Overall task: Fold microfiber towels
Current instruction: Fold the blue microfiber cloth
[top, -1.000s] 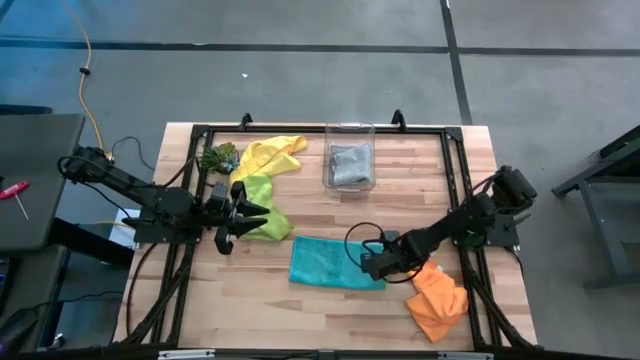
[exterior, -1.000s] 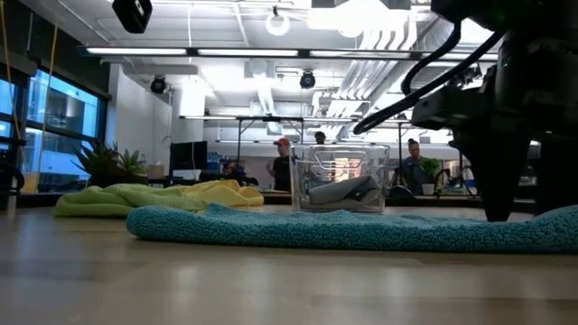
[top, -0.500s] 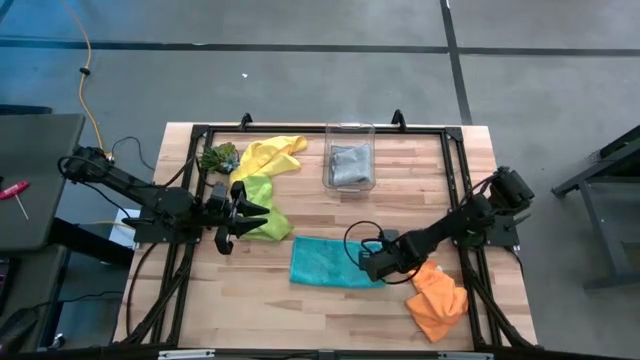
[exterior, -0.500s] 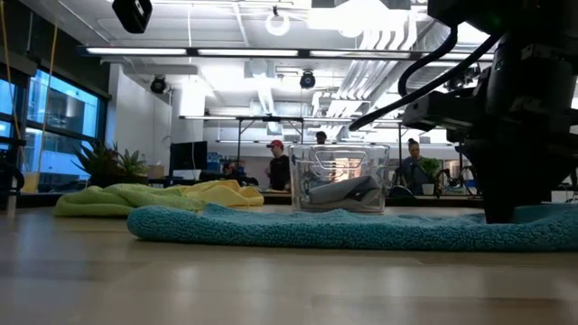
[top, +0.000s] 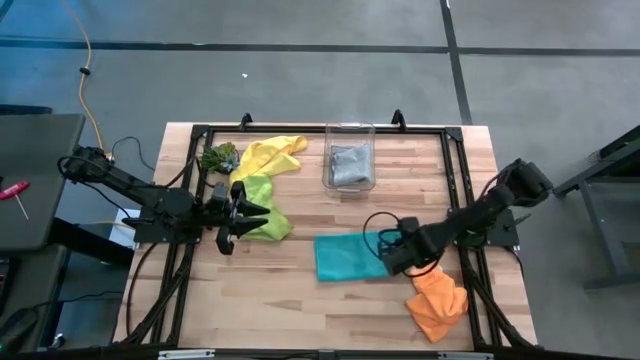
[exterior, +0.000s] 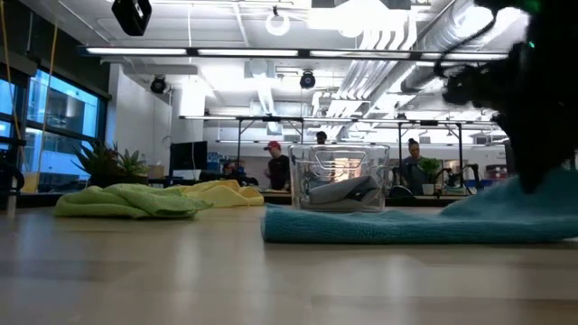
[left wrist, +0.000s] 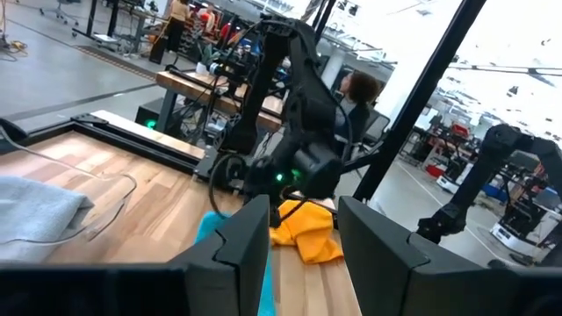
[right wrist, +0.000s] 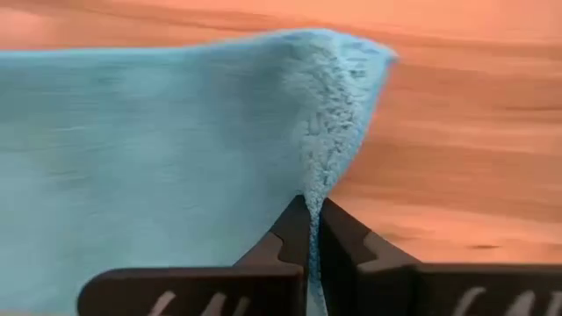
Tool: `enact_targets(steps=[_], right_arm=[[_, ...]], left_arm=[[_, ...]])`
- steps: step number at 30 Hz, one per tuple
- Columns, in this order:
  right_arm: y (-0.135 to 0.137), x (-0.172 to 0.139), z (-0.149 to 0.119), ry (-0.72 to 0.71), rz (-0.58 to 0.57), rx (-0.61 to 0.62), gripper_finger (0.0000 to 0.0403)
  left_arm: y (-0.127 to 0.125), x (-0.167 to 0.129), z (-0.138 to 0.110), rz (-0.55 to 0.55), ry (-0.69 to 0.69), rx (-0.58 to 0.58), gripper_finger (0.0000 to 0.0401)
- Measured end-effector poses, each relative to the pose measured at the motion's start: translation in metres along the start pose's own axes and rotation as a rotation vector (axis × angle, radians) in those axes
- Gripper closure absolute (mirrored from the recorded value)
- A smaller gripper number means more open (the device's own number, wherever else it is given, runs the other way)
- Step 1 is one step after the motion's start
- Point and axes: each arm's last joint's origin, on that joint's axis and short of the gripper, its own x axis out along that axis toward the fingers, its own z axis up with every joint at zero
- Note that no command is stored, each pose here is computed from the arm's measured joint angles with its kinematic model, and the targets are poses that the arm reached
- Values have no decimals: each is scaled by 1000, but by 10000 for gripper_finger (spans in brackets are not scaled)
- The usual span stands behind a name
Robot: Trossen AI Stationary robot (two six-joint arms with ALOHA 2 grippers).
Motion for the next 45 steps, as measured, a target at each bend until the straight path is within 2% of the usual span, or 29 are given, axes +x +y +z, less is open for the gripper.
enact_targets(steps=[4, 11, 19, 31, 45], right_arm=[[6, -8, -1, 20, 110, -9, 403], [37, -6, 0, 47, 354, -11, 403], [58, -10, 9, 28, 538, 7, 403], [84, 2, 2, 70, 682, 32, 403], [109, 4, 4, 36, 699, 43, 403]], left_arm=[[0, 0, 0, 1, 1, -3, 272], [0, 0, 0, 1, 1, -4, 272], [0, 0, 0, 1, 0, -7, 272], [0, 0, -1, 4, 7, -4, 272], [1, 0, -2, 22, 10, 1, 272]])
